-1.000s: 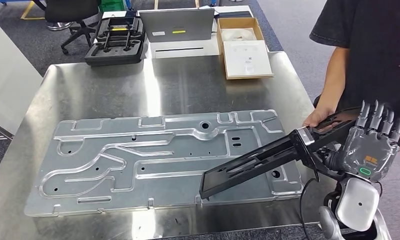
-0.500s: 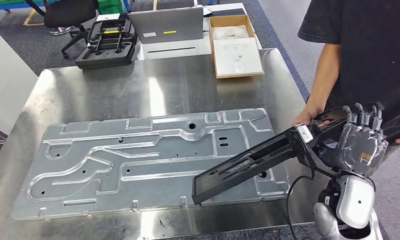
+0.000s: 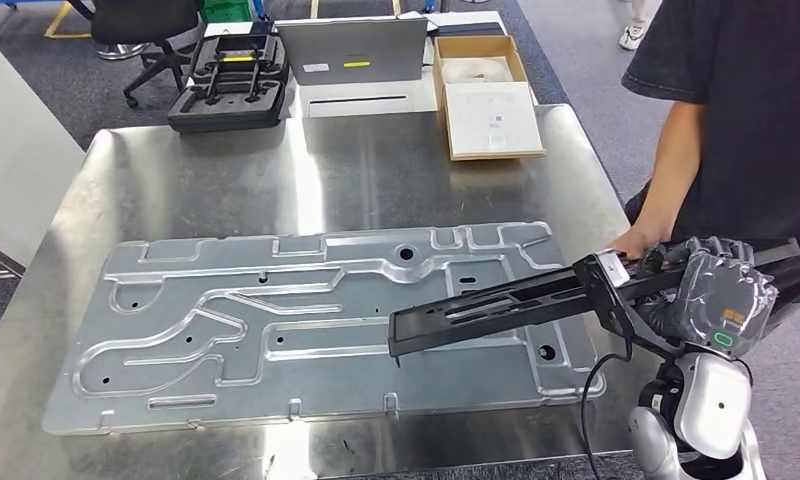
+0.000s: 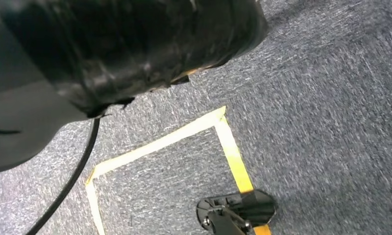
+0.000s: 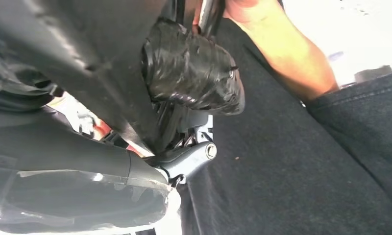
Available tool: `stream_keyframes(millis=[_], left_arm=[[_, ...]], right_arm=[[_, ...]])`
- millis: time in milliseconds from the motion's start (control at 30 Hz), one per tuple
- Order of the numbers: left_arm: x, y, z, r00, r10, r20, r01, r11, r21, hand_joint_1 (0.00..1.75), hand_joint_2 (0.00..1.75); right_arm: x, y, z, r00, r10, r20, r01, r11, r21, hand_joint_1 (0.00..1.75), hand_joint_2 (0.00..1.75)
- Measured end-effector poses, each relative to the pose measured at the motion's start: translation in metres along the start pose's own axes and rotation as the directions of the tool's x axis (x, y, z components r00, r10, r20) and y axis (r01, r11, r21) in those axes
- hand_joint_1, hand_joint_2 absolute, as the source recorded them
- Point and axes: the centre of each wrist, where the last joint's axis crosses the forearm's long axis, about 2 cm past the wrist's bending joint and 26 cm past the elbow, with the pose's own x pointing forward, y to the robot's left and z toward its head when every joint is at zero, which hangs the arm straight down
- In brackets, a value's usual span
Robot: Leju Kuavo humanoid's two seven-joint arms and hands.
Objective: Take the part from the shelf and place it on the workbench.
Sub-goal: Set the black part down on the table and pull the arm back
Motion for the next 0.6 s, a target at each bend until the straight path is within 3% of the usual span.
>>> stream_keyframes(millis=[433, 567, 600], left_arm=[[-0.0002, -0.0017, 0.0004, 1.0, -0.008, -0.002, 0.008, 1.0, -0.005, 0.0, 0.0], [-0.0007, -0.0024, 0.0008, 1.0, -0.01, -0.003, 0.01, 1.0, -0.008, 0.0, 0.0], [-0.0004, -0.0023, 0.0007, 1.0, -0.01, -0.002, 0.01, 1.0, -0.007, 0.0, 0.0]], right_arm=[[0.002, -0.0024, -0.0024, 1.0, 0.024, 0.002, -0.024, 1.0, -0.009, 1.7, 0.0], [0.0019, -0.0022, -0.0022, 0.999, 0.035, -0.004, -0.035, 0.999, -0.011, 0.02, 0.0], [0.0018, -0.0021, -0.0021, 0.999, 0.041, -0.006, -0.041, 0.999, -0.013, 0.0, 0.0]])
